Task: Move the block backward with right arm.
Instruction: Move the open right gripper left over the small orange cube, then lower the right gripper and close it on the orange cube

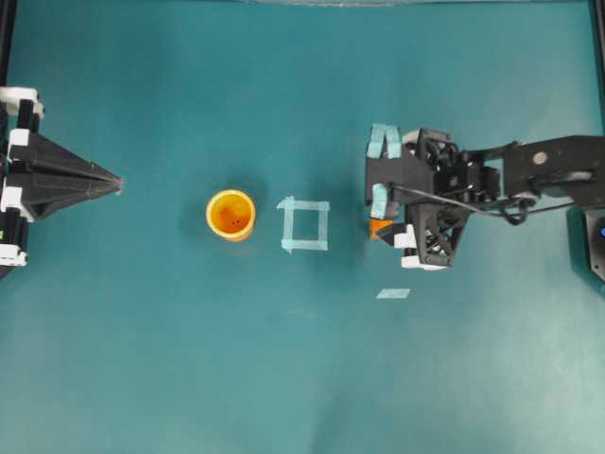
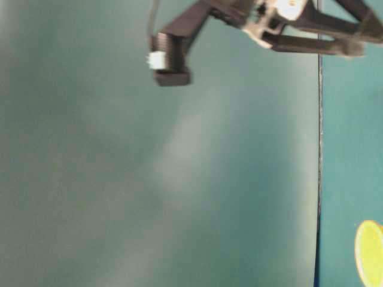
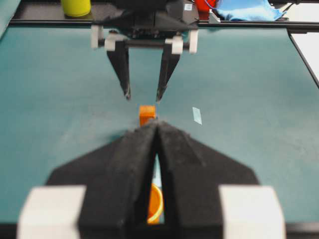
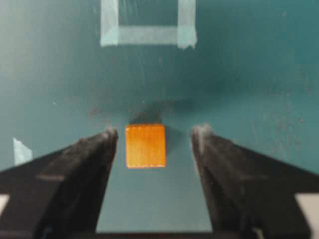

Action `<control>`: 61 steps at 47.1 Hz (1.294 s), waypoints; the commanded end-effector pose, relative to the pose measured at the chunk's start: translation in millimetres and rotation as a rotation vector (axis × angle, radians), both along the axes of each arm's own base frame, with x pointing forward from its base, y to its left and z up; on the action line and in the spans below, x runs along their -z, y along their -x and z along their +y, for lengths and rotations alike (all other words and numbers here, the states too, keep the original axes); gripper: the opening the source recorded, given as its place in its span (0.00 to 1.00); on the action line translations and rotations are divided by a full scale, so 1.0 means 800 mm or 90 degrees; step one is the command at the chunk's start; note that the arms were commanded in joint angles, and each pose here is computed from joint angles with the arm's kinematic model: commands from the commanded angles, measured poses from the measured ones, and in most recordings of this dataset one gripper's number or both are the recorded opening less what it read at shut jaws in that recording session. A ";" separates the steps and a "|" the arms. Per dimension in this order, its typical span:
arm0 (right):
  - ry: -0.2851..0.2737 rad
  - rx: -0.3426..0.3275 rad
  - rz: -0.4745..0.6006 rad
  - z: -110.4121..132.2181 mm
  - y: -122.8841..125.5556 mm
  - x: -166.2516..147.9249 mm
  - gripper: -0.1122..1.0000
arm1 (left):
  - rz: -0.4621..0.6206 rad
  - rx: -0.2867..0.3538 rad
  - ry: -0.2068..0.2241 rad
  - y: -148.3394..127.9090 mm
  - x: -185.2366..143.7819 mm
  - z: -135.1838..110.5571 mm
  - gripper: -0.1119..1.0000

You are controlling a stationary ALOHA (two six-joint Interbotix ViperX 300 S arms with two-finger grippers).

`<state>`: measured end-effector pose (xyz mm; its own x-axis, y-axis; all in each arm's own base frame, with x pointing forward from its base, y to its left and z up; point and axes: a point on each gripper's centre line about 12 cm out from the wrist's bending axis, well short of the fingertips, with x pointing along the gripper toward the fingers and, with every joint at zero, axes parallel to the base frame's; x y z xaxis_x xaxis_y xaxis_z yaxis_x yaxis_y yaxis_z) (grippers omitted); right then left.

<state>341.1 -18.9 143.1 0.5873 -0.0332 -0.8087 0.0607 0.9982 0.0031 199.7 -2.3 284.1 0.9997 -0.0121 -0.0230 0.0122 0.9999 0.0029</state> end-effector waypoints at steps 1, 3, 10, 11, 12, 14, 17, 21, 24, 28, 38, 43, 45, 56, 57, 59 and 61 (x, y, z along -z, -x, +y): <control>0.001 -0.003 -0.020 0.002 -0.006 -0.003 0.68 | -0.014 0.008 0.000 -0.003 -0.013 -0.003 0.10; -0.001 -0.003 -0.017 0.002 -0.006 0.002 0.68 | -0.011 0.009 0.000 -0.004 -0.012 -0.004 0.10; -0.001 -0.003 -0.016 0.002 -0.007 0.015 0.68 | -0.008 0.012 0.000 -0.003 -0.011 -0.005 0.10; -0.001 -0.003 -0.015 0.002 -0.007 0.016 0.68 | -0.008 0.012 0.000 -0.003 -0.011 -0.005 0.10; -0.001 -0.003 -0.015 0.002 -0.007 0.016 0.68 | -0.008 0.012 0.000 -0.003 -0.011 -0.005 0.10; -0.001 -0.003 -0.012 0.002 -0.007 0.019 0.68 | -0.007 0.012 0.000 -0.003 -0.011 -0.005 0.10; -0.002 -0.003 -0.007 0.003 -0.007 0.022 0.68 | -0.008 0.012 0.000 -0.003 -0.011 -0.005 0.10; -0.002 -0.003 0.000 0.003 -0.007 0.027 0.68 | -0.007 0.012 0.000 -0.003 -0.011 -0.005 0.10; -0.003 -0.002 0.007 0.003 -0.006 0.031 0.68 | -0.005 0.012 0.000 -0.003 -0.011 -0.005 0.10; -0.003 -0.002 0.011 0.003 -0.006 0.034 0.68 | -0.004 0.012 0.000 -0.003 -0.010 -0.005 0.10; -0.004 -0.001 0.012 0.003 -0.006 0.035 0.65 | -0.003 0.012 0.000 -0.003 -0.010 -0.005 0.10; -0.005 -0.001 0.011 0.004 -0.008 0.033 0.59 | -0.004 0.012 0.000 -0.003 -0.010 -0.005 0.10; -0.007 -0.001 0.007 0.005 -0.009 0.029 0.54 | -0.004 0.012 0.000 -0.003 -0.010 -0.005 0.10; -0.006 -0.008 0.005 0.008 -0.020 -0.027 0.46 | -0.004 0.013 0.000 -0.003 -0.011 -0.005 0.10; -0.005 -0.008 0.006 0.008 -0.020 -0.034 0.46 | -0.003 0.012 0.000 -0.003 -0.010 -0.005 0.10; -0.005 -0.009 0.010 0.008 -0.021 -0.050 0.46 | -0.004 0.012 0.000 -0.003 -0.011 -0.005 0.10; -0.005 -0.009 0.015 0.008 -0.020 -0.061 0.46 | -0.005 0.012 0.000 -0.003 -0.011 -0.005 0.10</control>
<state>352.4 -13.2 159.9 0.5334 -0.0180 -0.8457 0.0483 0.9988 0.0091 199.6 -5.3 281.4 0.9986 -0.0272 -0.0460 0.0273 0.9996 0.0014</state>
